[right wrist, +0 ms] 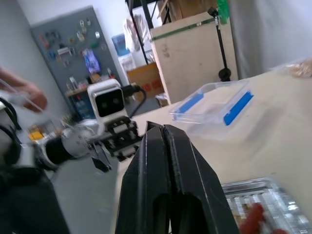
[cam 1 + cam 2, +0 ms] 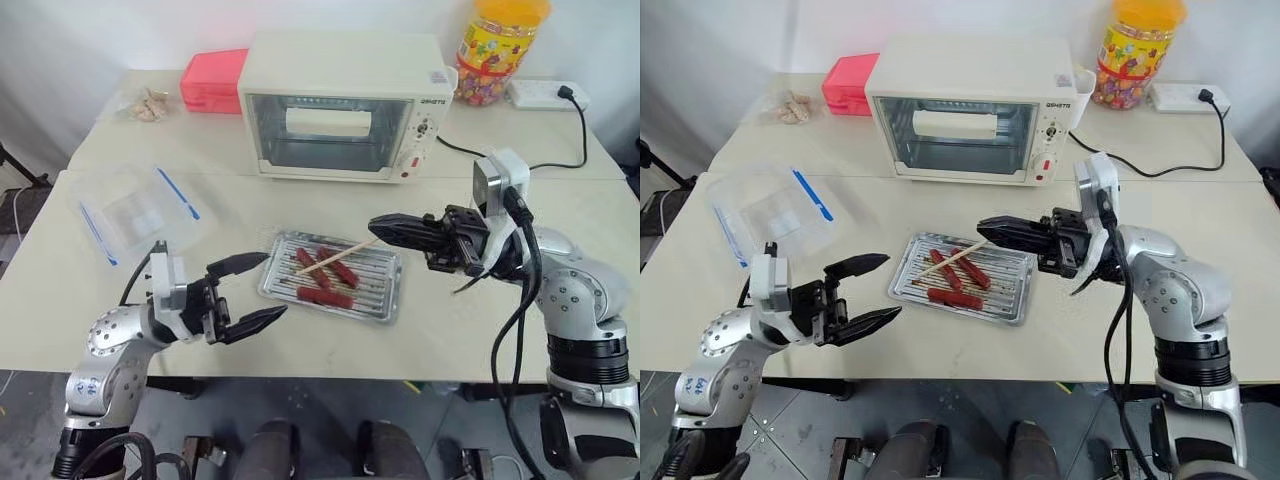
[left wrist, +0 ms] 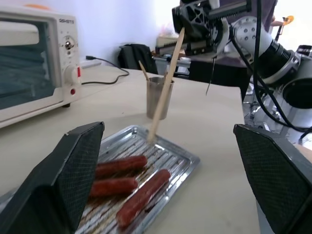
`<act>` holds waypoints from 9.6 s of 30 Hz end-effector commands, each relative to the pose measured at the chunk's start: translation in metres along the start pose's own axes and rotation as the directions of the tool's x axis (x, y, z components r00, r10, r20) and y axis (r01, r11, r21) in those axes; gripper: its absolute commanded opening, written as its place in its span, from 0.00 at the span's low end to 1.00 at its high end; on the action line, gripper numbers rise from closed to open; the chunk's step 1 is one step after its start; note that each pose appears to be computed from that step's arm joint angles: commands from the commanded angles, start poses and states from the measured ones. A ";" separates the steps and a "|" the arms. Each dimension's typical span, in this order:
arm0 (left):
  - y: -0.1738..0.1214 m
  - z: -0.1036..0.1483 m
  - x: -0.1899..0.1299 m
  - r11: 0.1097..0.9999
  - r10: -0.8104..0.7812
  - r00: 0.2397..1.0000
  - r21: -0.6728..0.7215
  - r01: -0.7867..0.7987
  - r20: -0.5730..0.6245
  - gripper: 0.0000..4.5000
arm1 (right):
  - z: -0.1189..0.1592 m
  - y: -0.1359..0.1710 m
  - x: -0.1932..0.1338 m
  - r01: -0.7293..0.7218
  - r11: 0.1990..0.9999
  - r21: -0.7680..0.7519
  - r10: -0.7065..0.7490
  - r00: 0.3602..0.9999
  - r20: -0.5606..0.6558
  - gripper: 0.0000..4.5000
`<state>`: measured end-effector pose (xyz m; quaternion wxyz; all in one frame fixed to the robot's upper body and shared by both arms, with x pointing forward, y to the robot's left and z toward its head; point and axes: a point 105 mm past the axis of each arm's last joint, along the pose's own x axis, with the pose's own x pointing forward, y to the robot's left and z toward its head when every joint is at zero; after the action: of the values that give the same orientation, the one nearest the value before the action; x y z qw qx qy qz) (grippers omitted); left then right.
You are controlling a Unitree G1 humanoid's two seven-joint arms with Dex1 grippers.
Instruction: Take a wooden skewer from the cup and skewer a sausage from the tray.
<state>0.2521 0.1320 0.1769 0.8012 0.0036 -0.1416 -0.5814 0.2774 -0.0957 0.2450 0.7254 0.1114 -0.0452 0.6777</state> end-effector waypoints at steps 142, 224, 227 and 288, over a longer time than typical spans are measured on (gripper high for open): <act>-0.026 -0.008 -0.063 0.996 -0.089 0.939 -0.006 0.092 -0.333 0.00 | -0.037 -0.004 -0.038 -0.273 0.864 -0.422 -0.097 0.735 -0.672 0.05; -0.015 -0.035 -0.025 0.991 -0.133 0.936 -0.045 0.125 -0.327 0.00 | -0.055 -0.003 -0.024 -0.272 0.886 -0.376 -0.129 0.634 -0.763 0.05; -0.016 -0.035 -0.026 0.991 -0.133 0.936 -0.046 0.125 -0.326 0.00 | -0.057 -0.003 -0.029 -0.267 0.890 -0.369 -0.134 0.621 -0.772 0.05; -0.020 -0.040 -0.025 0.990 -0.135 0.932 -0.071 0.118 -0.336 0.00 | -0.056 -0.005 -0.013 -0.301 0.876 -0.377 -0.108 0.638 -0.762 0.05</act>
<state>0.2400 0.1477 0.1257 0.7825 0.0861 0.0218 -0.6162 0.2826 -0.1018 0.1792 0.6494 -0.3627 0.1154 0.6583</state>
